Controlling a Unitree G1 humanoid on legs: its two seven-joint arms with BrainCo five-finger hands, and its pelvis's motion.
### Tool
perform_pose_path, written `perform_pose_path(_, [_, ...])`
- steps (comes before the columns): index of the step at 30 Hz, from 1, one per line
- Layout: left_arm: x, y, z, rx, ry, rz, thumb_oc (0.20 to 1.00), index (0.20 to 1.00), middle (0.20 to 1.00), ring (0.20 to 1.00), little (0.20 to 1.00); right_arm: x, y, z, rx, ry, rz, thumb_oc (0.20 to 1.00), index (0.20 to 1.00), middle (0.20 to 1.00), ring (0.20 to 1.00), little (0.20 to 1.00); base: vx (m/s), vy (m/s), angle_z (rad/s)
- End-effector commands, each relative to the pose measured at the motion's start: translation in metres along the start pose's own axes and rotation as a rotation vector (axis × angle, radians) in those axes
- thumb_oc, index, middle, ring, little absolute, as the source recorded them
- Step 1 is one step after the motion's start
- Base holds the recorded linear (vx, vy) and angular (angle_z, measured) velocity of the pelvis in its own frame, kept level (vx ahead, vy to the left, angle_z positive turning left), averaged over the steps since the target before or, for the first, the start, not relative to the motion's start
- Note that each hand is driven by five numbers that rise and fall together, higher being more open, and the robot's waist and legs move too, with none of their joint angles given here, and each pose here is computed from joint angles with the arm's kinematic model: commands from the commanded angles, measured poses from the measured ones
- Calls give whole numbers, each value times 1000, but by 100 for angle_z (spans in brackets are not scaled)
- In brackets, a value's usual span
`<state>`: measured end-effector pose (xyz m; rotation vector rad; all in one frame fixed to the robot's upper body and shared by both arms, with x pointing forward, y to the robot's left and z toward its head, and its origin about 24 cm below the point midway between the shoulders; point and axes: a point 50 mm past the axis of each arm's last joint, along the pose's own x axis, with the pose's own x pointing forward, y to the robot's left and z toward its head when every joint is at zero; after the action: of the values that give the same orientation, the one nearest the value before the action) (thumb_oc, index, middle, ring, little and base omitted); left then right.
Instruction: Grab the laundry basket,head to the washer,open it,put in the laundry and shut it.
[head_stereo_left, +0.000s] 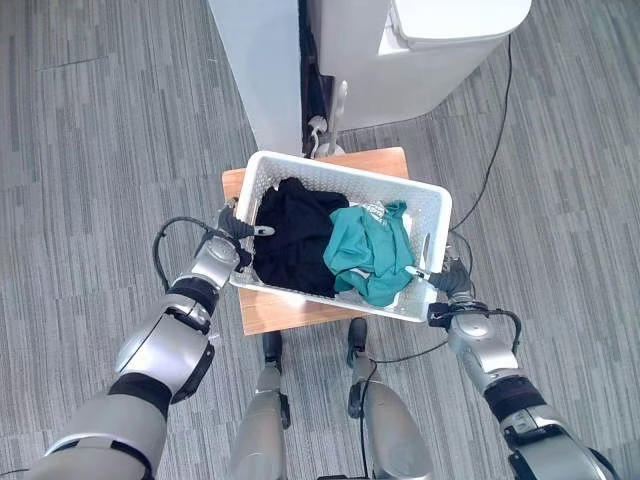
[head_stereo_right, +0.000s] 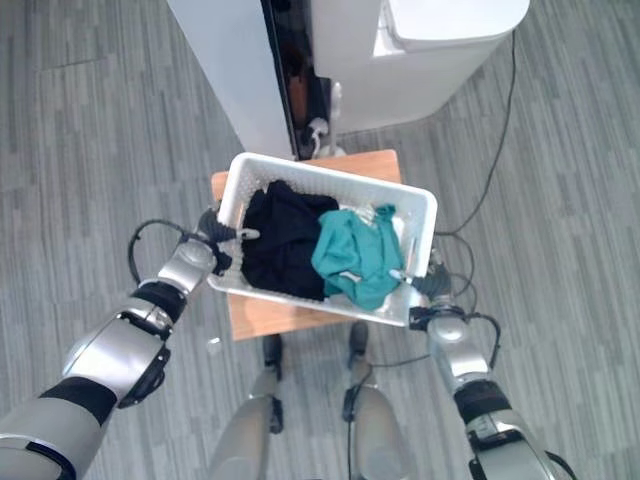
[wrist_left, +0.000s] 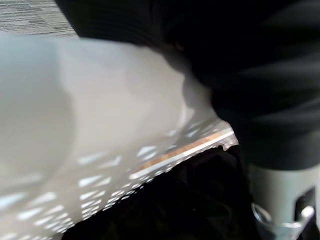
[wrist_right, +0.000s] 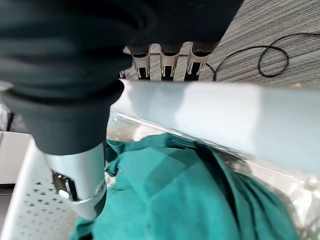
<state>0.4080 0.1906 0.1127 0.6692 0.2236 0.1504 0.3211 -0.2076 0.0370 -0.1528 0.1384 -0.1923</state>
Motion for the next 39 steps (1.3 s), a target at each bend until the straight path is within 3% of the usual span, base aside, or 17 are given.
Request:
perform_pose_path(1, [2,2,5,-27,28,23,1000,1000,1000,1000,1000,3,-4,23,44,-103,-54,1000,1000,1000,1000,1000,0,0,0])
perform_pose_path(16, [3,4,35,19,-62,26,1000,1000,1000,1000,1000,24,12,59,105,-160,-50,1000,1000,1000,1000,1000,6,46,-1])
perform_pose_path(17, [3,4,39,26,-74,30,1000,1000,1000,1000,1000,25,13,60,119,-159,-41,821,821,821,821,821,12,22,-3])
perform_pose_path(18, [3,4,41,31,-81,31,953,953,953,953,953,25,15,62,123,-159,-34,583,583,583,583,583,30,36,-1])
perform_pose_path(19, [2,4,45,35,-93,33,354,354,354,354,354,26,16,64,106,-162,-20,435,435,435,435,435,0,0,0])
perform_pose_path(20, [2,4,45,35,-93,33,200,200,200,200,200,26,16,64,106,-162,-20,373,373,373,373,373,0,0,0])
perform_pose_path(22, [2,5,49,52,-107,37,200,200,200,200,200,26,17,67,90,-172,-6,200,200,200,200,200,0,0,0])
perform_pose_path(32, [-2,16,87,157,-266,82,200,200,200,200,200,23,9,77,79,-217,5,200,200,200,200,200,5,1,2])
perform_pose_path(39, [-22,28,113,354,-530,153,200,200,200,200,200,11,-9,78,107,-275,-29,200,200,200,200,200,-23,-13,9])
